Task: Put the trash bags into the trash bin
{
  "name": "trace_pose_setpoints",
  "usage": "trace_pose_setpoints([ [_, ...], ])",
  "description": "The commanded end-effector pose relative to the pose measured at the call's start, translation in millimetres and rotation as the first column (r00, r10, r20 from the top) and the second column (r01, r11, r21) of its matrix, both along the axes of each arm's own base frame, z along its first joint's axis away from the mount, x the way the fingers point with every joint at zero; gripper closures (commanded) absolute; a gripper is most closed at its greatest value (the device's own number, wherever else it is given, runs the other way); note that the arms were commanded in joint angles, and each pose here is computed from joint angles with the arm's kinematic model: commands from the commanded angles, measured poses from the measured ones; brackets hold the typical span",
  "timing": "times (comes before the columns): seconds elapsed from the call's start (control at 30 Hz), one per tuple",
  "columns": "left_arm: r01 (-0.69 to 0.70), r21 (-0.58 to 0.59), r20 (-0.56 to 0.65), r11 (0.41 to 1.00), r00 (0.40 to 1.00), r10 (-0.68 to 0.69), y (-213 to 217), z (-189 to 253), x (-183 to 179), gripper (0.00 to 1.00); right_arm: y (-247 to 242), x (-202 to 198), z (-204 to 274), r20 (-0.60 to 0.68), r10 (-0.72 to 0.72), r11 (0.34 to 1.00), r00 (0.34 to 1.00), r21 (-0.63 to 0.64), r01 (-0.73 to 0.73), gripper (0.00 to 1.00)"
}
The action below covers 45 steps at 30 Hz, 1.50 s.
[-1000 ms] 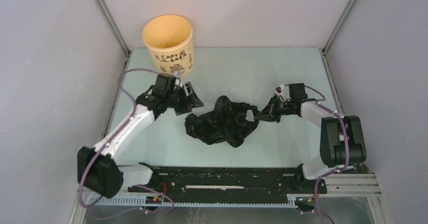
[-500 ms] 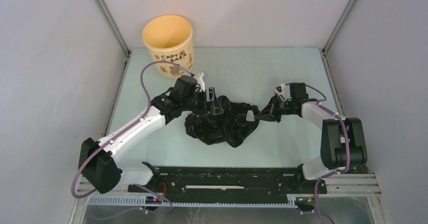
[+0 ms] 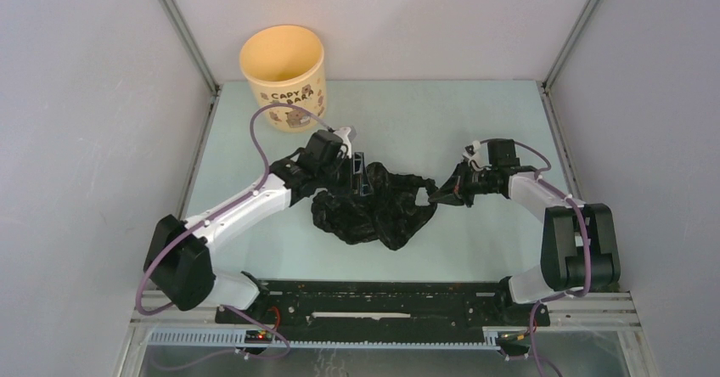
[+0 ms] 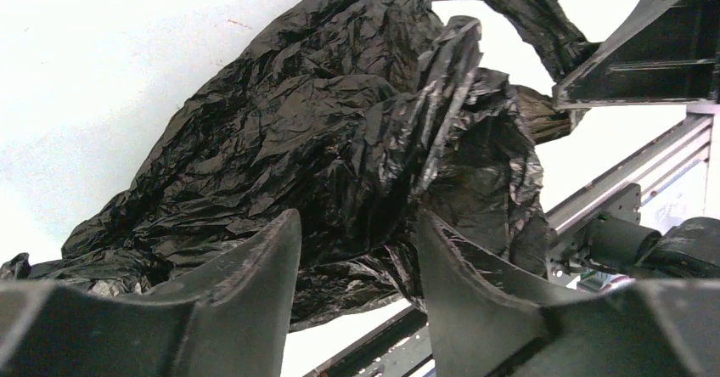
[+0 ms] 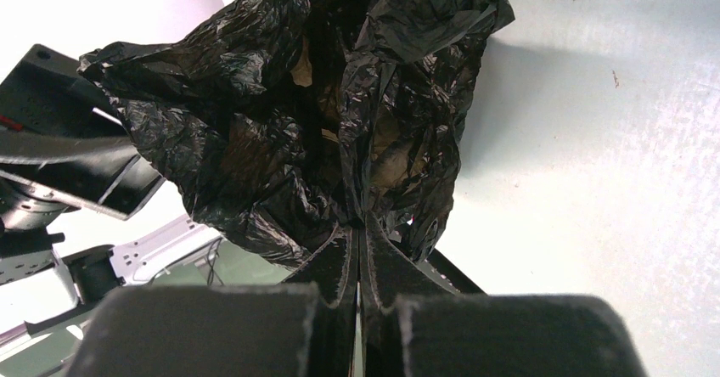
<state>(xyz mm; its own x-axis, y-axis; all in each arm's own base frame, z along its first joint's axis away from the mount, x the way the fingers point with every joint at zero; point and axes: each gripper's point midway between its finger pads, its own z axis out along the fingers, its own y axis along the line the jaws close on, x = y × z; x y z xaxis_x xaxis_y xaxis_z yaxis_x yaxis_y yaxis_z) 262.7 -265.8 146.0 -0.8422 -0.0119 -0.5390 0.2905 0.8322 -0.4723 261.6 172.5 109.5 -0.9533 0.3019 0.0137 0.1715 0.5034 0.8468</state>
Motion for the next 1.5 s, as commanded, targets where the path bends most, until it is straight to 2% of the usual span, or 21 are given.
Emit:
trace_pose_setpoints([
  [0.0, 0.008, -0.021, 0.021, 1.0, 1.0, -0.008, -6, -3, 4, 0.49, 5, -3, 11, 0.06, 0.026, 0.999, 0.998, -0.024, -0.025, 1.0],
  [0.17, -0.018, 0.055, -0.01, 0.998, 1.0, 0.019, -5, -10, 17, 0.72, 8, -4, 7, 0.069, 0.032, 0.998, 0.997, -0.062, -0.028, 1.0],
  [0.27, -0.158, 0.141, -0.074, 0.977, 0.983, 0.17, 13, -13, 42, 0.98, 3, 11, 2, 0.042, -0.035, 0.998, 0.998, -0.059, 0.038, 1.0],
  [0.4, -0.302, 0.04, -0.194, 0.952, 0.933, 0.304, 10, 40, 112, 1.0, -8, 72, 69, 0.13, -0.146, 0.985, 0.981, -0.068, 0.156, 1.0],
  [0.47, -0.33, -0.078, -0.06, 0.941, 0.943, 0.326, 3, 133, 142, 1.0, -9, 94, 160, 0.284, -0.165, 0.983, 0.944, -0.029, 0.181, 1.0],
  [0.53, -0.292, -0.24, 0.185, 0.926, 0.923, 0.339, -1, 260, 139, 1.0, -10, 86, 281, 0.523, -0.156, 0.983, 0.838, -0.005, 0.186, 1.0],
  [0.6, -0.183, -0.409, 0.461, 0.894, 0.804, 0.375, 7, 387, 99, 1.0, -9, 45, 392, 0.761, -0.123, 0.981, 0.637, -0.003, 0.193, 1.0],
  [0.63, -0.098, -0.433, 0.567, 0.896, 0.743, 0.355, 10, 427, 66, 1.0, -8, 19, 435, 0.85, -0.104, 0.981, 0.517, 0.004, 0.192, 1.0],
  [0.7, -0.03, -0.42, 0.729, 0.907, 0.584, 0.357, 17, 467, 23, 1.0, 0, -26, 472, 0.941, -0.057, 0.988, 0.335, 0.004, 0.156, 1.0],
  [0.73, -0.058, -0.397, 0.748, 0.916, 0.558, 0.36, 22, 454, 16, 1.0, 4, -37, 469, 0.955, -0.036, 0.991, 0.294, -0.003, 0.131, 1.0],
  [0.77, -0.099, -0.408, 0.724, 0.908, 0.571, 0.387, 27, 431, 15, 1.0, 1, -58, 474, 0.977, -0.048, 0.992, 0.207, 0.023, 0.12, 1.0],
  [0.8, -0.173, -0.387, 0.683, 0.906, 0.607, 0.407, 33, 392, 23, 1.0, 0, -51, 448, 0.974, -0.045, 0.99, 0.222, 0.014, 0.14, 1.0],
  [0.9, -0.35, -0.128, 0.493, 0.928, 0.79, 0.365, 42, 214, 54, 1.0, -7, -4, 304, 0.911, 0.02, 0.961, 0.412, -0.131, 0.243, 1.0],
  [0.97, -0.323, 0.068, 0.213, 0.944, 0.929, 0.302, 47, 78, 50, 1.0, -7, 9, 194, 0.791, 0.132, 0.939, 0.597, -0.294, 0.181, 1.0],
  [1.0, -0.261, 0.128, 0.064, 0.957, 0.965, 0.255, 47, 17, 36, 1.0, -5, 5, 139, 0.702, 0.201, 0.926, 0.683, -0.364, 0.101, 1.0],
  [1.07, -0.171, 0.156, -0.102, 0.973, 0.977, 0.188, 47, -49, 6, 1.0, -1, -18, 58, 0.524, 0.29, 0.894, 0.801, -0.447, -0.031, 1.0],
  [1.1, -0.151, 0.142, -0.12, 0.978, 0.978, 0.169, 46, -57, -5, 1.0, 5, -34, 37, 0.472, 0.322, 0.881, 0.821, -0.466, -0.078, 1.0],
  [1.17, -0.141, 0.061, -0.064, 0.988, 0.987, 0.145, 37, -38, -18, 1.0, 19, -52, 43, 0.536, 0.334, 0.897, 0.776, -0.433, -0.087, 1.0],
  [1.3, -0.213, -0.061, 0.078, 0.975, 0.973, 0.218, 39, 35, -2, 1.0, 28, -36, 108, 0.685, 0.245, 0.944, 0.686, -0.331, -0.007, 1.0],
  [1.37, -0.2, -0.11, 0.162, 0.974, 0.963, 0.216, 33, 92, 17, 1.0, 25, -11, 151, 0.699, 0.204, 0.955, 0.686, -0.296, 0.017, 1.0],
  [1.47, -0.15, -0.172, 0.337, 0.974, 0.92, 0.201, 26, 215, 46, 1.0, 17, 22, 265, 0.784, 0.139, 0.971, 0.605, -0.229, 0.072, 1.0],
])
